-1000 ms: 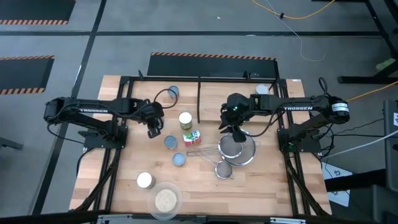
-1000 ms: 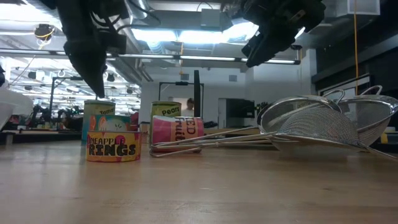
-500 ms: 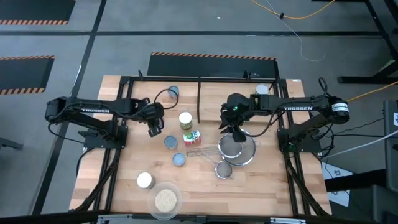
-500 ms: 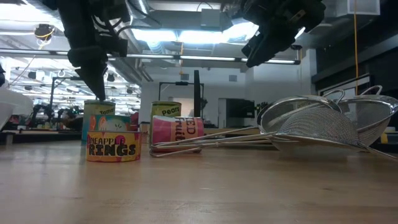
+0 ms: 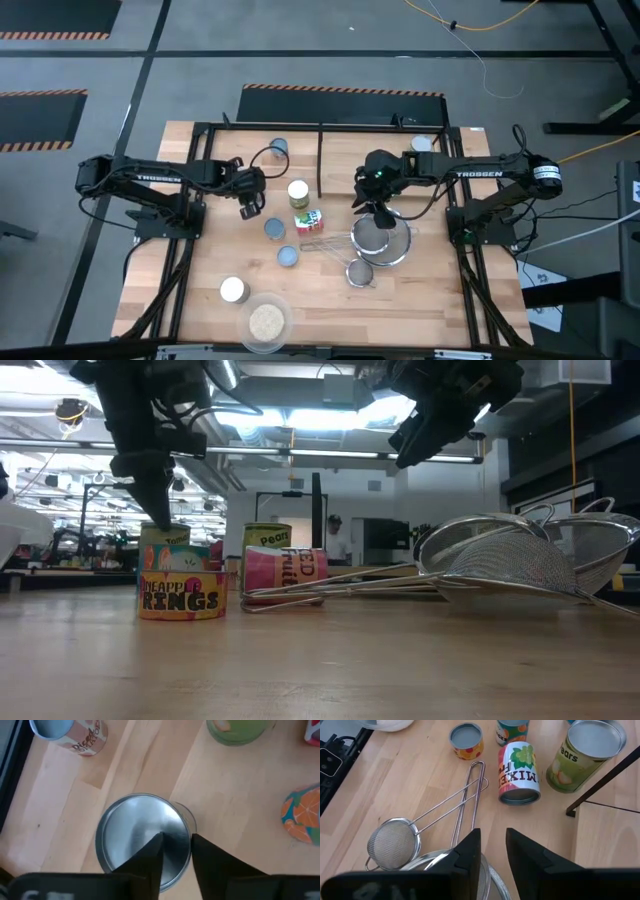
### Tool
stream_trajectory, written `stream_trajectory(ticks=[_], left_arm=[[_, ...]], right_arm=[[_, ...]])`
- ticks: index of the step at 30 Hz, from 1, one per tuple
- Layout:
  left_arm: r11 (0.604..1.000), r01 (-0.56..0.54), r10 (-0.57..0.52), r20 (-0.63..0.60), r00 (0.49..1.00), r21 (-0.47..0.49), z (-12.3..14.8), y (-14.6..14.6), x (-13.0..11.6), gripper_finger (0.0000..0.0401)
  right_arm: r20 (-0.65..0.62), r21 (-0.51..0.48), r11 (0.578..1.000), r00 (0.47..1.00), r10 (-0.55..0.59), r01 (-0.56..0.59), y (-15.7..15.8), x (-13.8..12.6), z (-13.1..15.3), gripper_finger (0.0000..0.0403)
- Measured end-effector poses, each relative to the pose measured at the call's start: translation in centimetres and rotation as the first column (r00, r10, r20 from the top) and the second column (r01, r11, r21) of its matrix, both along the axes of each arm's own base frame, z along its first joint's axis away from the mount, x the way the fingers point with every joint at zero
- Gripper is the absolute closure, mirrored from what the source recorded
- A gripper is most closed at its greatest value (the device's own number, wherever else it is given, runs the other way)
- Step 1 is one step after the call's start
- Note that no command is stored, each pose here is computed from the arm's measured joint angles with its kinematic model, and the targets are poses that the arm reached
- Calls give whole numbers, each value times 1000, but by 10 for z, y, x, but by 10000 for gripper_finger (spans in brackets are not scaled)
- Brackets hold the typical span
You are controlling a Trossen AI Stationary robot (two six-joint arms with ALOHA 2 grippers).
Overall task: Pick and place cans onto a shelf
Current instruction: Put the canned tomatoes on the shelf
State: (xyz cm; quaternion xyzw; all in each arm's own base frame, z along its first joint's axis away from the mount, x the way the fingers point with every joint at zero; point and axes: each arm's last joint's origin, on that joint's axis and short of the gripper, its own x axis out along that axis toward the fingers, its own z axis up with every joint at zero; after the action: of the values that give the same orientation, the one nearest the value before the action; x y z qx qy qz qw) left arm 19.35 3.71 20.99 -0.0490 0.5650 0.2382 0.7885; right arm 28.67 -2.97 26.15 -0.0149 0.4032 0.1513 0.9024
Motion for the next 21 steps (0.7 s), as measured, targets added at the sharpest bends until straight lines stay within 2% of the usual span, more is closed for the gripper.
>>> stream_trajectory(ticks=[7, 15, 21], left_arm=[[1000, 5, -5, 5, 1000, -11, 0, -1, 0, 394], [1000, 12, -12, 20, 1000, -15, 7, 0, 3, 399], [997, 68, -66, 82, 994, -20, 30, 0, 11, 400]], right_arm=[[0, 0, 1000, 1000, 0, 0, 0, 0, 0, 307], [1, -1, 1000, 1000, 1, -1, 0, 0, 0, 307], [1, -2, 1000, 1000, 1, -1, 0, 0, 0, 307]])
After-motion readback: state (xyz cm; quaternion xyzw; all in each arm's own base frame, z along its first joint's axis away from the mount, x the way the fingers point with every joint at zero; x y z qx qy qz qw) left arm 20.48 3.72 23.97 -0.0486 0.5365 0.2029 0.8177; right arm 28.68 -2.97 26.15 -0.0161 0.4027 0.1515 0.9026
